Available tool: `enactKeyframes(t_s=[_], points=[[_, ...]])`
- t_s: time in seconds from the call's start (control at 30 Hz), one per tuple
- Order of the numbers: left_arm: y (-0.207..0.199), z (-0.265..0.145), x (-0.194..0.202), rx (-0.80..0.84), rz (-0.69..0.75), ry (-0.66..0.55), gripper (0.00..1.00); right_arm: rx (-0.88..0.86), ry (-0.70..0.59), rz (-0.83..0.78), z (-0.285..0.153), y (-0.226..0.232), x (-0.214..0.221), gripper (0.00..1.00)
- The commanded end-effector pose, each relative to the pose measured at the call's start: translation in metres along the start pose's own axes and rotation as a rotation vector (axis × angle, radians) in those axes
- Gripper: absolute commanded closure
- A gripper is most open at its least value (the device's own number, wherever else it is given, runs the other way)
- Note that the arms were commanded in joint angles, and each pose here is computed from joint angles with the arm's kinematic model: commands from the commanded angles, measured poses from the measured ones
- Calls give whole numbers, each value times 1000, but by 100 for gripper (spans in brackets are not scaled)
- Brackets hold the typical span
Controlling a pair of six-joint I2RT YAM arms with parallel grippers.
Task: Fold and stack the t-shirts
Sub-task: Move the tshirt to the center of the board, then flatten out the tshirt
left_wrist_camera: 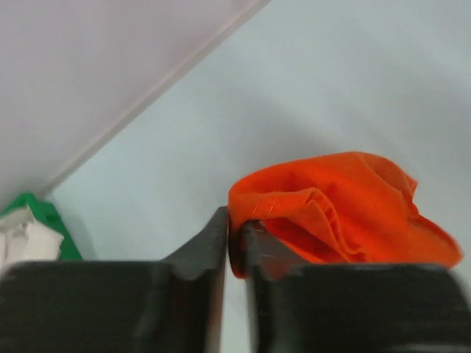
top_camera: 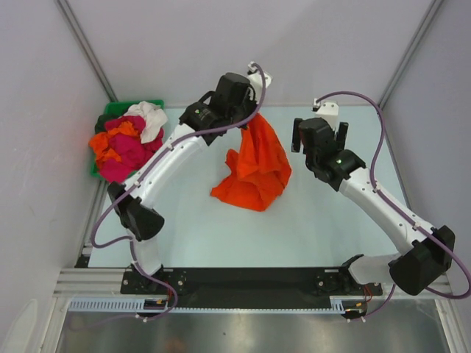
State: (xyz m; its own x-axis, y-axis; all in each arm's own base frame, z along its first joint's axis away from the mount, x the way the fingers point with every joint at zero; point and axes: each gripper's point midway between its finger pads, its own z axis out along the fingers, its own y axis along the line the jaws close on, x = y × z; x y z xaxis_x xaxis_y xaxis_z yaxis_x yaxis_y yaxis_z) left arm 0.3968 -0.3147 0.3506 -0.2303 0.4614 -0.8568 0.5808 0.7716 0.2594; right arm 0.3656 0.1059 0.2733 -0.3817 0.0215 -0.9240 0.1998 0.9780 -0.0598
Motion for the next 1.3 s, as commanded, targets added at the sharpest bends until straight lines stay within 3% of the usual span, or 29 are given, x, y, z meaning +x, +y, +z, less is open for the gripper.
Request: enactKeyframes(t_s=[0.0, 0.03, 0.07, 0.13, 0.17, 0.3, 0.43, 0.57, 0.67, 0.7, 0.8, 0.93, 1.07, 1.27], points=[[41, 13, 34, -52, -94, 69, 65, 25, -9, 19, -7, -10, -6, 0], [42, 15, 42, -58, -90, 83, 52, 26, -3, 17, -7, -10, -6, 0], [41, 17, 54, -65, -87, 96, 27, 25, 4, 15, -6, -8, -4, 0], [43, 20, 58, -78, -93, 66, 5, 25, 6, 11, -6, -4, -7, 0], [45, 17, 72, -82, -97, 79, 0, 29, 11, 4, -4, -2, -6, 0], [57, 17, 98, -108, -137, 89, 0, 0, 10, -25, -4, 12, -8, 0], [96, 7, 126, -199, -235, 107, 0, -76, 16, -66, -7, 44, 8, 2], [139, -14, 185, -313, -349, 151, 1, -145, 72, -100, 2, 80, 36, 7], [157, -31, 215, -374, -358, 181, 0, -195, 159, -109, 14, 107, 66, 19], [160, -34, 222, -384, -361, 192, 0, -215, 161, -100, 17, 116, 69, 34], [164, -43, 244, -392, -383, 221, 0, -260, 197, -111, 28, 141, 90, 52], [161, -43, 256, -375, -393, 241, 2, -292, 229, -131, 42, 165, 104, 58], [154, -39, 263, -351, -415, 253, 3, -321, 248, -131, 56, 189, 109, 57], [150, -40, 265, -338, -416, 255, 3, -362, 259, -96, 62, 216, 107, 46]])
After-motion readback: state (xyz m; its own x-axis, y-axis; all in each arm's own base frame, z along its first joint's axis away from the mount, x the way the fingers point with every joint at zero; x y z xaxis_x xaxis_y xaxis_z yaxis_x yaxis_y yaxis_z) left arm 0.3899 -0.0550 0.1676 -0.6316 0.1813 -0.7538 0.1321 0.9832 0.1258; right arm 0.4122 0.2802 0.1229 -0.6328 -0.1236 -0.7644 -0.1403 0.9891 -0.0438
